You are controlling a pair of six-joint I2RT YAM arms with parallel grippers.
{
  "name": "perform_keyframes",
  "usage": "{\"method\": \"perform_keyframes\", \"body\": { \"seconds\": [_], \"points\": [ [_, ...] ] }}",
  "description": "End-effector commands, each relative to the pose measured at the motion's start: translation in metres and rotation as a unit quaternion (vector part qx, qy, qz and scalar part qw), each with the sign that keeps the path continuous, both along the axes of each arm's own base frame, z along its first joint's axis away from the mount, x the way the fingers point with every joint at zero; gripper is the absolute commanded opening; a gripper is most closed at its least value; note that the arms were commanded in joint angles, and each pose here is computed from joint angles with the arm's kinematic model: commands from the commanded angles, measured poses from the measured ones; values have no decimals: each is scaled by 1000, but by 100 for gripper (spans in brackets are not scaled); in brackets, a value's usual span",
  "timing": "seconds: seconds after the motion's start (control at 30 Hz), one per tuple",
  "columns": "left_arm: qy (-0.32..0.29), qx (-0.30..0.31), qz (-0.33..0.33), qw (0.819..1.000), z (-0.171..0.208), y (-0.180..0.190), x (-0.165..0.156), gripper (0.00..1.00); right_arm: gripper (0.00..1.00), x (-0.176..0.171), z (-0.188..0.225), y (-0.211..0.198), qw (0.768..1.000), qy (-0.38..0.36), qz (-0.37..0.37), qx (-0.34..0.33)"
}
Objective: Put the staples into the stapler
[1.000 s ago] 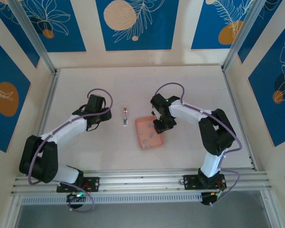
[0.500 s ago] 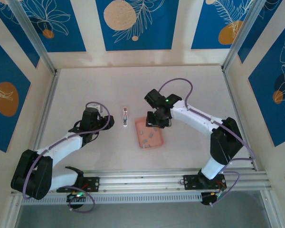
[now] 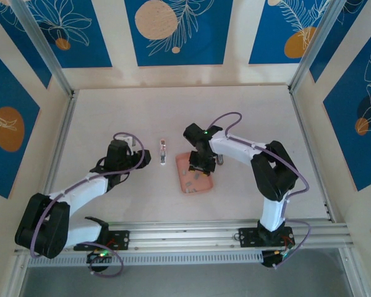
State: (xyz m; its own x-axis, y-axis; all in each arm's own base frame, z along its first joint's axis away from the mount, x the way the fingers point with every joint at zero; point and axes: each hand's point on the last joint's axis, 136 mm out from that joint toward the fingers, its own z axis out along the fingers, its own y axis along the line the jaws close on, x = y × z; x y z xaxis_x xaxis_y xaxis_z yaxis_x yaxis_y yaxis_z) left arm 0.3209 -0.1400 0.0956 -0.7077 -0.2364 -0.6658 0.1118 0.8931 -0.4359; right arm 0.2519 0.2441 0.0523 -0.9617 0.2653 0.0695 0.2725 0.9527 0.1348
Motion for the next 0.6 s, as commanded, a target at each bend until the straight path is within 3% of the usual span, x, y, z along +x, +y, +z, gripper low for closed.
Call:
{"method": "perform_keyframes", "body": {
  "seconds": [0.0, 0.57],
  "points": [
    [-1, -6, -7, 1000, -3, 0, 0, 55, 34, -3, -6, 0, 999, 23, -23, -3],
    [-3, -10, -14, 1000, -2, -3, 1, 55, 31, 8, -24, 4, 999, 19, -28, -5]
  ]
}}
